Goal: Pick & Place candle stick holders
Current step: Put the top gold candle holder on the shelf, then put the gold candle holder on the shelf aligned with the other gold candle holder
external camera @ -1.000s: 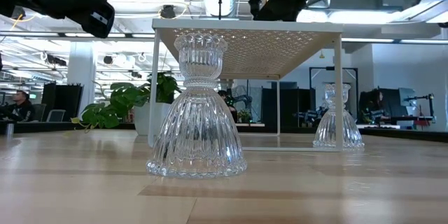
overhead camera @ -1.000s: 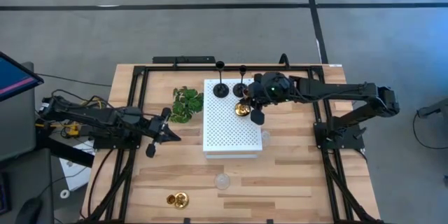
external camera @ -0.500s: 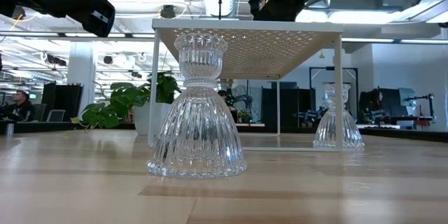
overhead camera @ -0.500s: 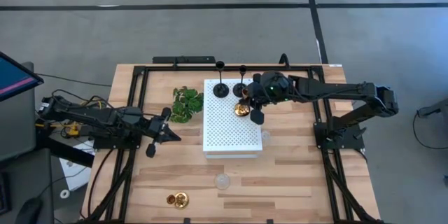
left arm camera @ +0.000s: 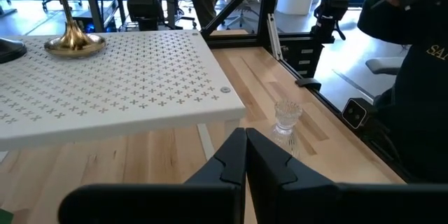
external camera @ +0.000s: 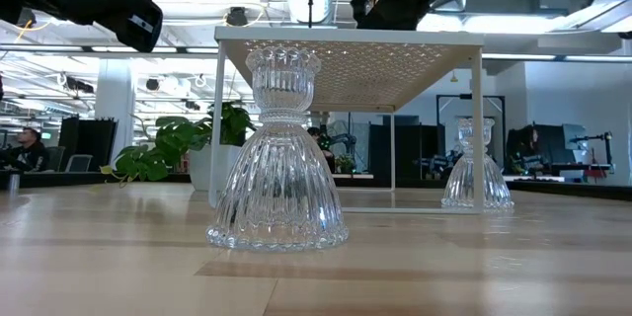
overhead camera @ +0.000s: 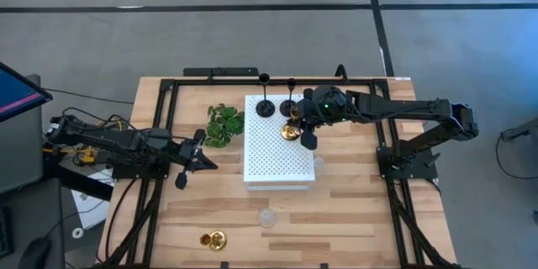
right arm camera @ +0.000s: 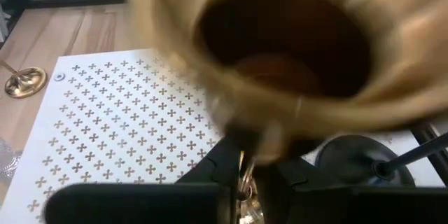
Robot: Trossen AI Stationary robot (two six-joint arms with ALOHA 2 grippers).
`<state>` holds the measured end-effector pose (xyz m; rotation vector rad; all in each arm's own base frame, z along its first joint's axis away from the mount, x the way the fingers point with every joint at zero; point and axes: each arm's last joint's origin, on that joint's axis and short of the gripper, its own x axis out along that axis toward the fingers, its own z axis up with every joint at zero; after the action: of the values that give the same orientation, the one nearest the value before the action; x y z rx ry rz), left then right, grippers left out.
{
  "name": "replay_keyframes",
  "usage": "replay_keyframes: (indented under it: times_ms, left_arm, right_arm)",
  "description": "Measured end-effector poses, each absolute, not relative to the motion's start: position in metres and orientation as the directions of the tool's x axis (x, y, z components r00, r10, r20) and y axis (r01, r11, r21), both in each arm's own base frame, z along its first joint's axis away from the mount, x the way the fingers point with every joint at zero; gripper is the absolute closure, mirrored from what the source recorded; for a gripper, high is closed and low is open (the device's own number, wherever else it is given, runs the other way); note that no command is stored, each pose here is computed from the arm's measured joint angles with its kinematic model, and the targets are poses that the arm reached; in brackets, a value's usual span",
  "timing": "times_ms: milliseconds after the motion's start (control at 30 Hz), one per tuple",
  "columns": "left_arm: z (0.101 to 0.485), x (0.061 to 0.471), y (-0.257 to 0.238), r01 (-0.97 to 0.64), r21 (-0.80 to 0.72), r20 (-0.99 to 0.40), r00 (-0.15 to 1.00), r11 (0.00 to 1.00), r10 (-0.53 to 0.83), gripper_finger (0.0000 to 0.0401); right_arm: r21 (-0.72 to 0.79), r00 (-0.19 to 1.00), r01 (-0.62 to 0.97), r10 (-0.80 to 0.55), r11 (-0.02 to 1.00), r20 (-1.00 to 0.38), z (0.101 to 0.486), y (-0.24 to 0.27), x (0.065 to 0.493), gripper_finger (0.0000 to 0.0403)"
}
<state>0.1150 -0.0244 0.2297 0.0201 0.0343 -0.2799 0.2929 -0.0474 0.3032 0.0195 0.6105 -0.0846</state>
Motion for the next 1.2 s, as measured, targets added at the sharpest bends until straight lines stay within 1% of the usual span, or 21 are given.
replay_keyframes:
  times_ms: [300, 400, 500, 700, 833, 933, 1033, 1133, 1200]
  left_arm:
    - [0.23, 0.115, -0.024, 0.277, 0.015, -0.037, 0.96, 0.961, -0.276, 0.0394]
    - [0.23, 0.115, -0.024, 0.277, 0.015, -0.037, 0.96, 0.961, -0.276, 0.0394]
    - [0.23, 0.115, -0.024, 0.277, 0.015, -0.037, 0.96, 0.961, -0.276, 0.0394]
    - [0.23, 0.115, -0.024, 0.277, 0.015, -0.037, 0.96, 0.961, -0.276, 0.0394]
    - [0.23, 0.115, -0.024, 0.277, 0.015, -0.037, 0.96, 0.961, -0.276, 0.0394]
    - [0.23, 0.115, -0.024, 0.277, 0.015, -0.037, 0.96, 0.961, -0.276, 0.0394]
    - [0.23, 0.115, -0.024, 0.277, 0.015, -0.037, 0.96, 0.961, -0.276, 0.0394]
    - [0.23, 0.115, -0.024, 0.277, 0.015, -0.037, 0.96, 0.961, -0.276, 0.0394]
    - [0.23, 0.115, -0.024, 0.277, 0.015, -0.037, 0.96, 0.961, -0.276, 0.0394]
  right_arm:
    - [-0.007, 0.817, 0.084, -0.073, 0.996, -0.572, 0.303, -0.047, 0.293, 0.0338]
    - [-0.015, 0.817, 0.078, -0.073, 0.997, -0.572, 0.303, -0.047, 0.293, 0.0321]
    - [-0.015, 0.816, 0.078, -0.073, 0.997, -0.573, 0.303, -0.047, 0.293, 0.0295]
    - [-0.024, 0.796, 0.078, -0.077, 0.997, -0.6, 0.302, -0.047, 0.289, 0.0227]
    - [-0.038, 0.772, 0.08, -0.086, 0.996, -0.629, 0.308, -0.047, 0.274, 0.0198]
    - [-0.033, 0.76, 0.094, -0.093, 0.995, -0.643, 0.316, -0.046, 0.259, 0.0193]
    - [-0.033, 0.752, 0.104, -0.1, 0.994, -0.652, 0.324, -0.045, 0.242, 0.0197]
    - [-0.027, 0.735, 0.123, -0.11, 0.992, -0.669, 0.331, -0.046, 0.223, 0.0213]
    - [-0.013, 0.725, 0.145, -0.115, 0.989, -0.68, 0.335, -0.045, 0.212, 0.0231]
